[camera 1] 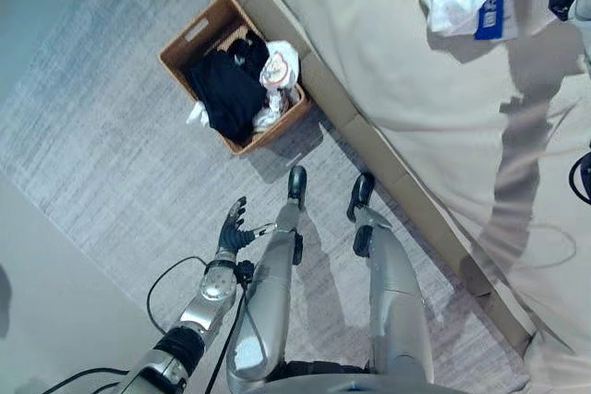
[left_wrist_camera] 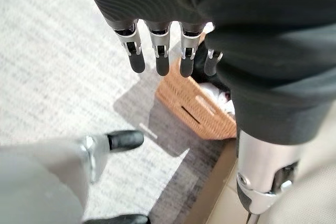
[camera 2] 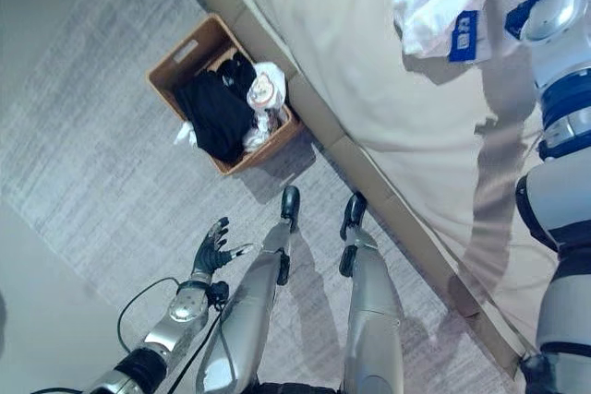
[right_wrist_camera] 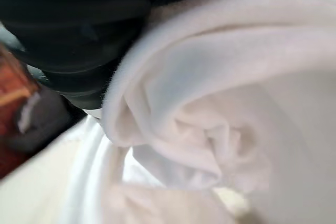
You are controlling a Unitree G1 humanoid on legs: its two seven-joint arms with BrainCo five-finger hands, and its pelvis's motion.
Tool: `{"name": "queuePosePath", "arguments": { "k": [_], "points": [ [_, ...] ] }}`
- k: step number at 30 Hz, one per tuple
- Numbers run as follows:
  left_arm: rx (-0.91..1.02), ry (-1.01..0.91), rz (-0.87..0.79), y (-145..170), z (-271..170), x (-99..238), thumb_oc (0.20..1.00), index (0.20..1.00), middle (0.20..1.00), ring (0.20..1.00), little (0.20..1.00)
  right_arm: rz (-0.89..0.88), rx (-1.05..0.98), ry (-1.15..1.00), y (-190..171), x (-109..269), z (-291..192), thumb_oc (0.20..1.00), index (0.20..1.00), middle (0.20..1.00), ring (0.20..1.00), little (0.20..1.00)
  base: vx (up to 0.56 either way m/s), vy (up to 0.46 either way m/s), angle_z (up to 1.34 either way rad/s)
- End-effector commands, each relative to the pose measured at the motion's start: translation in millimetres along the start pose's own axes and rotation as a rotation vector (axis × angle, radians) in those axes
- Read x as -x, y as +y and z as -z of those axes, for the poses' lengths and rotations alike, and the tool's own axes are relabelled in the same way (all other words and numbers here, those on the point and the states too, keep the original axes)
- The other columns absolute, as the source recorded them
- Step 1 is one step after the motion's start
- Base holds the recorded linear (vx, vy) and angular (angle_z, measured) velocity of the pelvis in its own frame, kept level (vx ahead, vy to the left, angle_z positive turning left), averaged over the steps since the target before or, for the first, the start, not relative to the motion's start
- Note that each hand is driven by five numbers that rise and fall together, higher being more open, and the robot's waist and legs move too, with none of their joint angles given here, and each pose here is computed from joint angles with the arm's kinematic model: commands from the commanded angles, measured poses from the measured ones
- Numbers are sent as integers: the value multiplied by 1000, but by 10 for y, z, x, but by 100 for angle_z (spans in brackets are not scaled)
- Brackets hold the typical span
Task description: Pick up clothes into the bucket
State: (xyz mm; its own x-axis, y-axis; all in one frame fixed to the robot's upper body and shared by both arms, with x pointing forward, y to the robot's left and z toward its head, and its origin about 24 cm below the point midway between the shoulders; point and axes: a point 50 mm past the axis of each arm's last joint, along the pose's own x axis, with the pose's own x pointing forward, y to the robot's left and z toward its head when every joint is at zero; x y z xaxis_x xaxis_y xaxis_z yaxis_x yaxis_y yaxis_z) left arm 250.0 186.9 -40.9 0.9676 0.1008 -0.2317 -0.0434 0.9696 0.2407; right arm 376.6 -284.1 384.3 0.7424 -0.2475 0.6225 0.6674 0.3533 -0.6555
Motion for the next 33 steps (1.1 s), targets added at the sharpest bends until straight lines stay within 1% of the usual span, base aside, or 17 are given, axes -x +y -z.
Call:
{"name": "queuePosePath", "arguments": {
  "k": [1, 6, 11, 12, 13, 14, 17, 18, 20, 22, 26, 27, 30, 33],
  "points": [
    [-61, 8, -48, 252, 112, 92, 1000, 1000, 1000, 1000, 1000, 102, 2, -80, -240, -29, -72, 200, 200, 200, 200, 200, 3, 35, -29],
    [-87, -4, -66, 377, 103, 106, 1000, 1000, 1000, 1000, 1000, 150, -48, -149, -280, 6, -165, 200, 200, 200, 200, 200, 64, 48, -8],
    [-117, -60, -41, 421, -8, 100, 1000, 1000, 1000, 1000, 1000, 89, -72, -173, -67, 113, -112, 200, 200, 200, 200, 200, 133, 24, -14],
    [-124, -93, -25, 423, -85, 77, 1000, 1000, 1000, 1000, 1000, 71, -78, -169, -12, 136, -85, 200, 200, 200, 200, 200, 152, 16, -12],
    [-118, -166, 2, 424, -265, 38, 1000, 1000, 1000, 1000, 1000, 33, -80, -183, 66, 172, -90, 200, 200, 200, 200, 200, 106, 5, -2],
    [-119, -166, 2, 427, -266, 37, 1000, 1000, 1000, 1000, 1000, 33, -81, -182, 65, 172, -89, 200, 200, 200, 200, 200, 100, 10, -7],
    [-110, -263, 25, 442, -525, -28, 1000, 1000, 1000, 1000, 1000, -15, -110, -192, 191, 232, -87, 200, 200, 200, 200, 200, 86, 12, -10],
    [-109, -317, 38, 441, -677, -66, 1000, 1000, 1000, 1000, 1000, -35, -127, -208, 223, 257, -111, 200, 200, 200, 200, 200, 74, -3, -8],
    [-72, -417, 54, 431, -957, -95, 1000, 1000, 1000, 1000, 1000, -80, -136, -218, 289, 320, -86, 200, 200, 200, 200, 200, 76, -4, -2],
    [-45, -461, 71, 410, -1106, -131, 1000, 1000, 1000, 1000, 1000, -119, -134, -226, 339, 376, -54, 200, 200, 200, 200, 200, 66, -9, -3],
    [-30, -588, 109, 350, -1480, -165, 1000, 1000, 1000, 1000, 1000, -235, -124, -262, 455, 525, -21, 200, 200, 200, 200, 200, 64, 3, -2],
    [-39, -644, 121, 324, -1633, -164, 1000, 1000, 1000, 1000, 1000, -272, -124, -279, 508, 568, -41, 200, 200, 200, 200, 200, 45, 6, -5],
    [-80, -718, 131, 293, -1829, -149, 1000, 1000, 1000, 1000, 1000, -342, -114, -300, 546, 654, -21, 200, 200, 200, 200, 200, 35, 12, 0],
    [-99, -737, 131, 261, -1889, -168, 1000, 1000, 1000, 1000, 1000, -406, -118, -337, 587, 729, -70, 200, 200, 200, 200, 200, 31, 10, -5]
  ]
}}
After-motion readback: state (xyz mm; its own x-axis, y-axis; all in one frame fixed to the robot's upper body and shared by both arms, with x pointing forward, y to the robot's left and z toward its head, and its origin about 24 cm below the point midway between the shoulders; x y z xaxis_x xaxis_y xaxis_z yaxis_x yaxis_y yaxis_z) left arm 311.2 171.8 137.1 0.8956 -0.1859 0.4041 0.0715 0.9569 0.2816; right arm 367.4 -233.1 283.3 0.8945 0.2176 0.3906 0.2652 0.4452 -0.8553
